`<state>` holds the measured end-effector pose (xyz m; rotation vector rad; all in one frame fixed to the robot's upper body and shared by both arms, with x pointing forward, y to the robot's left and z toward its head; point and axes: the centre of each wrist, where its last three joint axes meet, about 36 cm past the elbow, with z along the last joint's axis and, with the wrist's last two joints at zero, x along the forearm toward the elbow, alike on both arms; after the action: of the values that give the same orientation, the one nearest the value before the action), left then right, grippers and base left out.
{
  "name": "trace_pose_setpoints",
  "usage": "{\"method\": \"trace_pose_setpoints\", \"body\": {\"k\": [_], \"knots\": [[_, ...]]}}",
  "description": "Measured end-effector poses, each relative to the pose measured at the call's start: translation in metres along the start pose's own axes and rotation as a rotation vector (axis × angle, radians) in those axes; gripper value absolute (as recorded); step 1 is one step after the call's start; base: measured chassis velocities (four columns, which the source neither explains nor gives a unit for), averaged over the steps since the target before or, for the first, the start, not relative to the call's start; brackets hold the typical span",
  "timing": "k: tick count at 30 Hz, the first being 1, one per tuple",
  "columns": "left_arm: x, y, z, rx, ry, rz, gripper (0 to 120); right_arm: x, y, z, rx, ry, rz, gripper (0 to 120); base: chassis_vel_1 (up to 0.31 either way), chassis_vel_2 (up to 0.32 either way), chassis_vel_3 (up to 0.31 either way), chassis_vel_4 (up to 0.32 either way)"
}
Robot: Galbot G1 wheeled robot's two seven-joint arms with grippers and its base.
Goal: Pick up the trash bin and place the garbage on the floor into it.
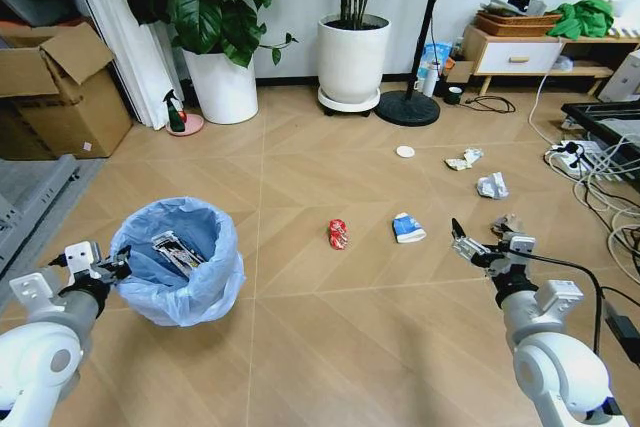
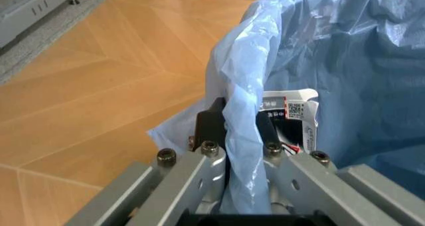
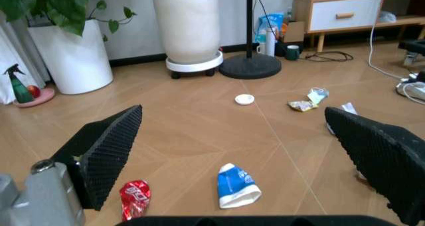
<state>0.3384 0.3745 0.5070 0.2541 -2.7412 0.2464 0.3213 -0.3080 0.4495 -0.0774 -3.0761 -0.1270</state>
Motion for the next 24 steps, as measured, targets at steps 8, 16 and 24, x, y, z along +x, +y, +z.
{"method": "trace_pose_setpoints", "body": {"k": [8,16,24], "knots": [[0.0022,-0.0044,0.0017,0.002,0.001,0.007,0,-0.0001,0.0013,0.0032,-0.004,-0.002,-0.002,100,-0.108,0.099,0.116,-0.113],[0.0037,-0.0070,0.0009,0.002,-0.006,0.013,0,0.0001,0.0015,0.0037,-0.006,-0.004,-0.003,100,-0.143,0.126,0.132,-0.126],[0.0052,-0.0097,0.0007,0.001,-0.009,0.020,0,0.0015,0.0036,0.0054,-0.007,-0.006,-0.009,100,-0.138,0.152,0.144,-0.157]]}}
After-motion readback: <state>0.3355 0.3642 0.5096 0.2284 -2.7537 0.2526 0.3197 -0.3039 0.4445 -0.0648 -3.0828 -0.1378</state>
